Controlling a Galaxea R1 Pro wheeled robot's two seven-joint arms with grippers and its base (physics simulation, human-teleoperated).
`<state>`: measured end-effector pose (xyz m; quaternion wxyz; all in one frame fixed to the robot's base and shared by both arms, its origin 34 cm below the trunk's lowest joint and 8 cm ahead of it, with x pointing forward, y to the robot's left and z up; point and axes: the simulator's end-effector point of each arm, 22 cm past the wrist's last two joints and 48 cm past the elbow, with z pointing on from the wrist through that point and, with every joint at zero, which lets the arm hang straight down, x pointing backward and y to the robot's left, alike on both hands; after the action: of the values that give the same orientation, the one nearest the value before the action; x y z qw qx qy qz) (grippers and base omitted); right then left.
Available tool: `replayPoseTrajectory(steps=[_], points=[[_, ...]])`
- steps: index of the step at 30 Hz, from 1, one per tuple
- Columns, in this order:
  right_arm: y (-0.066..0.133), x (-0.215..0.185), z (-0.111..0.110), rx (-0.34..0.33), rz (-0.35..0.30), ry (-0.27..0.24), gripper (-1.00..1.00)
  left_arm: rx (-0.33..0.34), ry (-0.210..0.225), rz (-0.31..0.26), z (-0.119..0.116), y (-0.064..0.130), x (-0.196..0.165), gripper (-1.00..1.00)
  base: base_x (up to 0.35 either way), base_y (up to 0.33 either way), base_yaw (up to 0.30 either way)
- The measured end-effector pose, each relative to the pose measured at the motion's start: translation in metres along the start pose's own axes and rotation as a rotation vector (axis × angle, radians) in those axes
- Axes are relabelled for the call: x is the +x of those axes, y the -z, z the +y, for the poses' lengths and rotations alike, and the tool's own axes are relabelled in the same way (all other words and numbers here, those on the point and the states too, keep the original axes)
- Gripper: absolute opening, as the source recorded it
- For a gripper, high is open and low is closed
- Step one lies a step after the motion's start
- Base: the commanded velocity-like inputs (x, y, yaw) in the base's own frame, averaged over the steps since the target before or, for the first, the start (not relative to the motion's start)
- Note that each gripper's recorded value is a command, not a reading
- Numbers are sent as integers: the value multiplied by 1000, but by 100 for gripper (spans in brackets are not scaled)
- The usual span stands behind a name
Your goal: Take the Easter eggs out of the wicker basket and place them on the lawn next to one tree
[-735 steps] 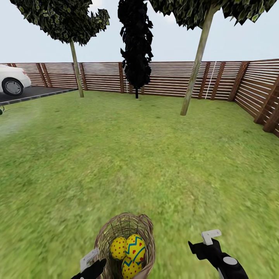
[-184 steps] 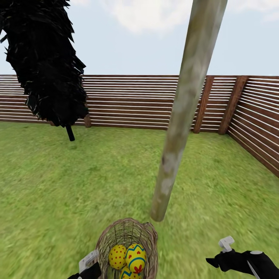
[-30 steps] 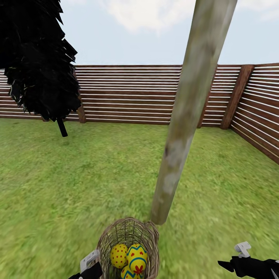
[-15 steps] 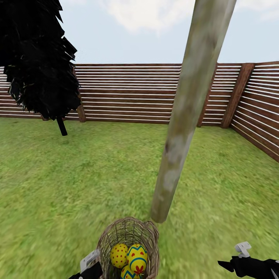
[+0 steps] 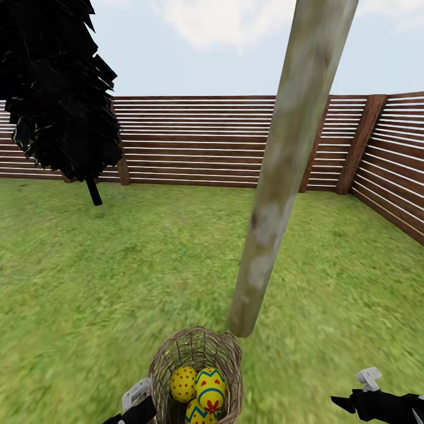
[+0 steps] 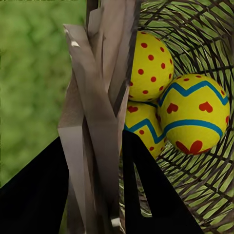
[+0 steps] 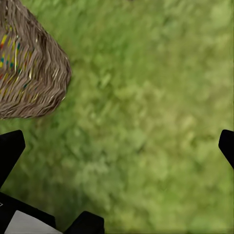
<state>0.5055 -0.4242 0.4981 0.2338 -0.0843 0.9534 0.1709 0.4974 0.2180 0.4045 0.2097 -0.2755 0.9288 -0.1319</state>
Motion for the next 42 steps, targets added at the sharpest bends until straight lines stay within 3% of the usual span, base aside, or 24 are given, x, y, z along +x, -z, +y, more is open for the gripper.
replayPoseTrajectory(steps=[37, 38, 39, 42], points=[[-2, 2, 0, 1, 0, -1, 100, 5, -1, -1, 0, -1, 0, -100, 0, 0, 0], [-2, 2, 0, 0, 1, -1, 100, 5, -1, -1, 0, -1, 0, 100, 0, 0, 0], [-2, 2, 0, 0, 1, -1, 100, -36, -15, 1, 9, -1, 0, 100, 0, 0, 0], [-2, 1, 0, 1, 1, -1, 100, -37, -14, -1, 9, -1, 0, 100, 0, 0, 0]])
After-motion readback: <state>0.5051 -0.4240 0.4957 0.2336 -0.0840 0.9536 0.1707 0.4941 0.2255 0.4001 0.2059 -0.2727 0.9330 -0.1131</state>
